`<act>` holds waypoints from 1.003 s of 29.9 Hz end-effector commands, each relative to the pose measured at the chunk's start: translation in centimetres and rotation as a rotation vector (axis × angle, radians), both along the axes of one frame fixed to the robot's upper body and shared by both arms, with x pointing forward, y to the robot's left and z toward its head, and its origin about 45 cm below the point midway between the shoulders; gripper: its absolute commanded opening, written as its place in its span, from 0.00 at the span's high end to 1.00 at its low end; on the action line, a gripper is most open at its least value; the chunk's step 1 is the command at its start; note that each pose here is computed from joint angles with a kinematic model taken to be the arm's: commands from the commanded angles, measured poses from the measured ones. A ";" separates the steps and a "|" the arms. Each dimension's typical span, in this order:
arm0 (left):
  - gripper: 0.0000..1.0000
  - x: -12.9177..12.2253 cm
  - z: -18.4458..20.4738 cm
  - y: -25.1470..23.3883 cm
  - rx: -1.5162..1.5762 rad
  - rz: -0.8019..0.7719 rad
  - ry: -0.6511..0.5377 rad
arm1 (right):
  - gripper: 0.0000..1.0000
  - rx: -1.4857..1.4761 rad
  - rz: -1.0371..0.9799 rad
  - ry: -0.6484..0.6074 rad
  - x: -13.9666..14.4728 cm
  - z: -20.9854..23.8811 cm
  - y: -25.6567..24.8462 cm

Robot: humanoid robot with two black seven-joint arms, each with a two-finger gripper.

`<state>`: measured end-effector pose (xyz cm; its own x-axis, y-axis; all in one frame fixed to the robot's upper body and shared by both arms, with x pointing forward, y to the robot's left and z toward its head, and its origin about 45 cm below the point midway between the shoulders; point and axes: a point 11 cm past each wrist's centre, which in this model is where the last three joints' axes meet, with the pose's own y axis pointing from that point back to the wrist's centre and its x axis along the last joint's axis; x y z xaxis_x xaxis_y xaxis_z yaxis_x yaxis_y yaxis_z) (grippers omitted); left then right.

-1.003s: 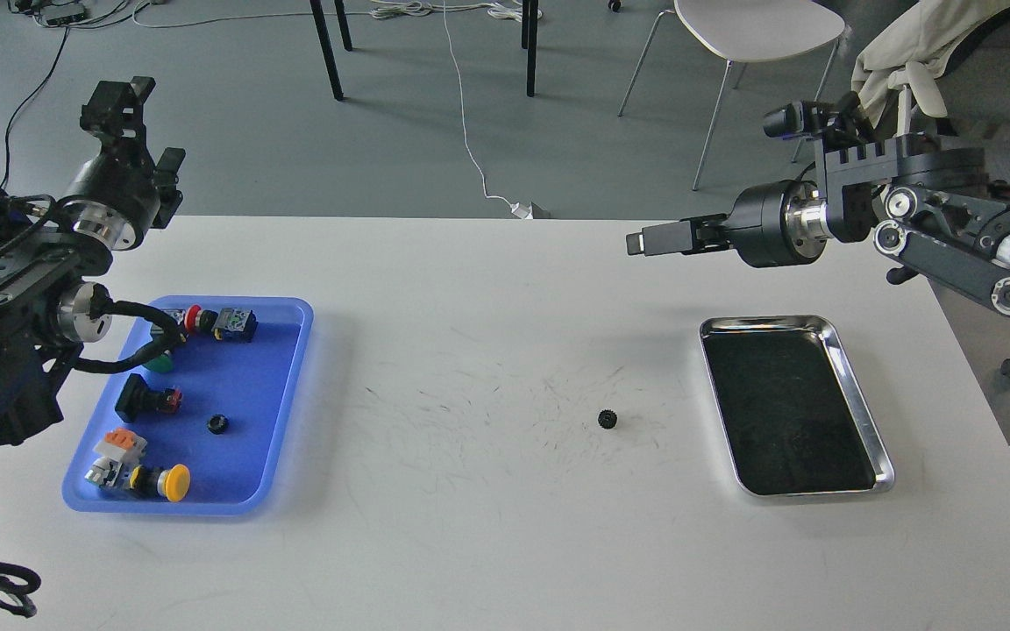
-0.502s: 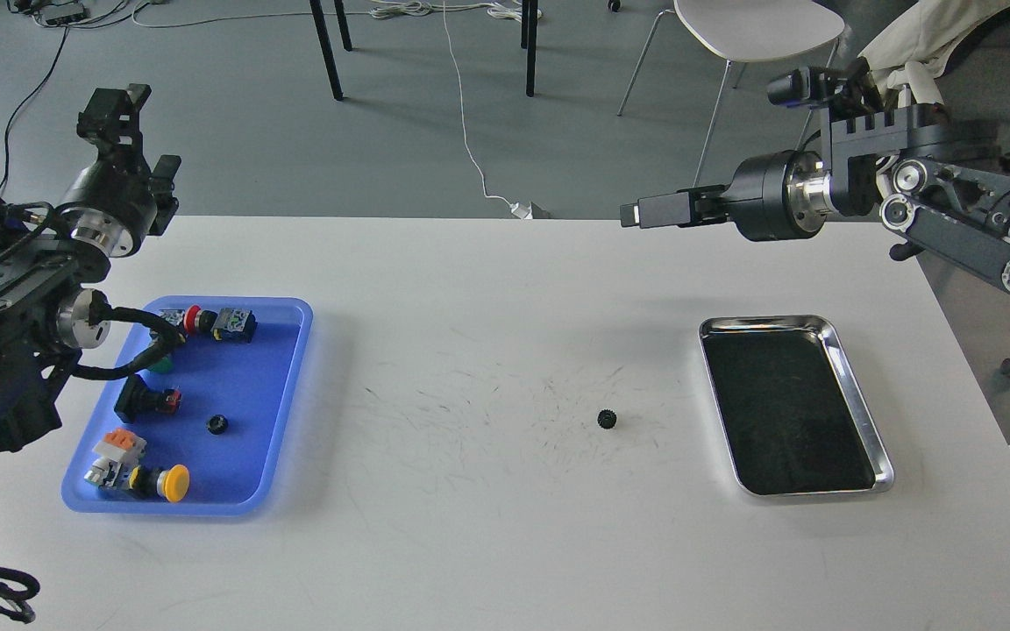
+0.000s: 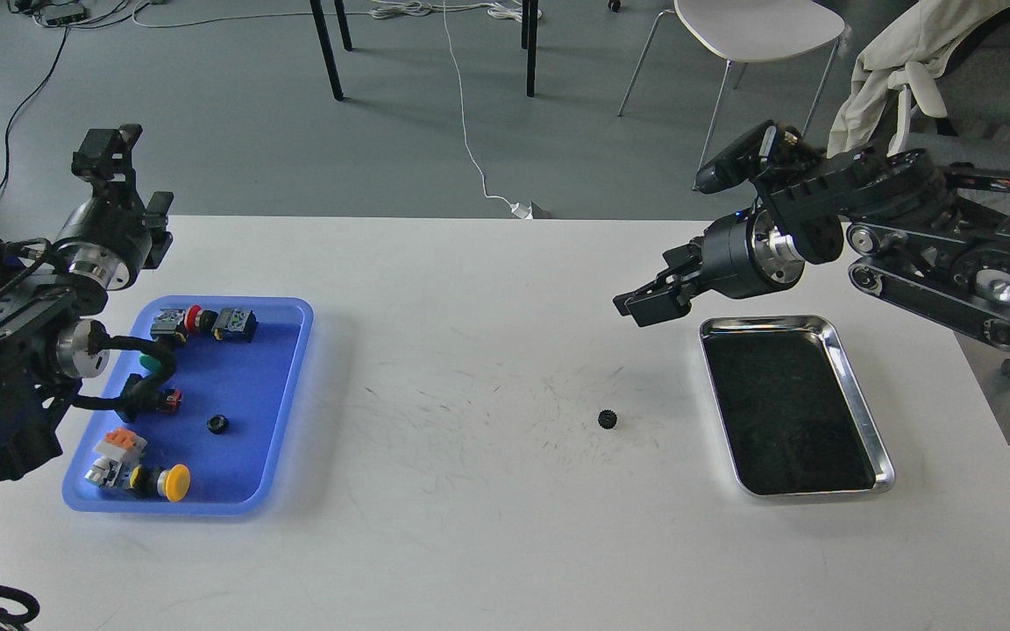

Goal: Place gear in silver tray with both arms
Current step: 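Lower the right gripper onto the black gear and grasp it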

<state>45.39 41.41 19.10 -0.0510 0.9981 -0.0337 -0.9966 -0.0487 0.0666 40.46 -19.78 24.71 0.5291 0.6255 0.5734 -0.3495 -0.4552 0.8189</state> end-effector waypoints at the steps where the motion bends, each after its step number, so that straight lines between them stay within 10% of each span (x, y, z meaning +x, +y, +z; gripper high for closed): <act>1: 0.02 -0.1 -0.1 0.1 0.000 0.002 0.003 | 0.05 -0.074 0.077 -0.001 -1.0 -1.5 0.4; 30: 0.02 -1.0 -0.4 2.0 -0.016 0.048 0.009 | 0.15 -0.183 0.196 0.134 -4.8 -9.3 3.1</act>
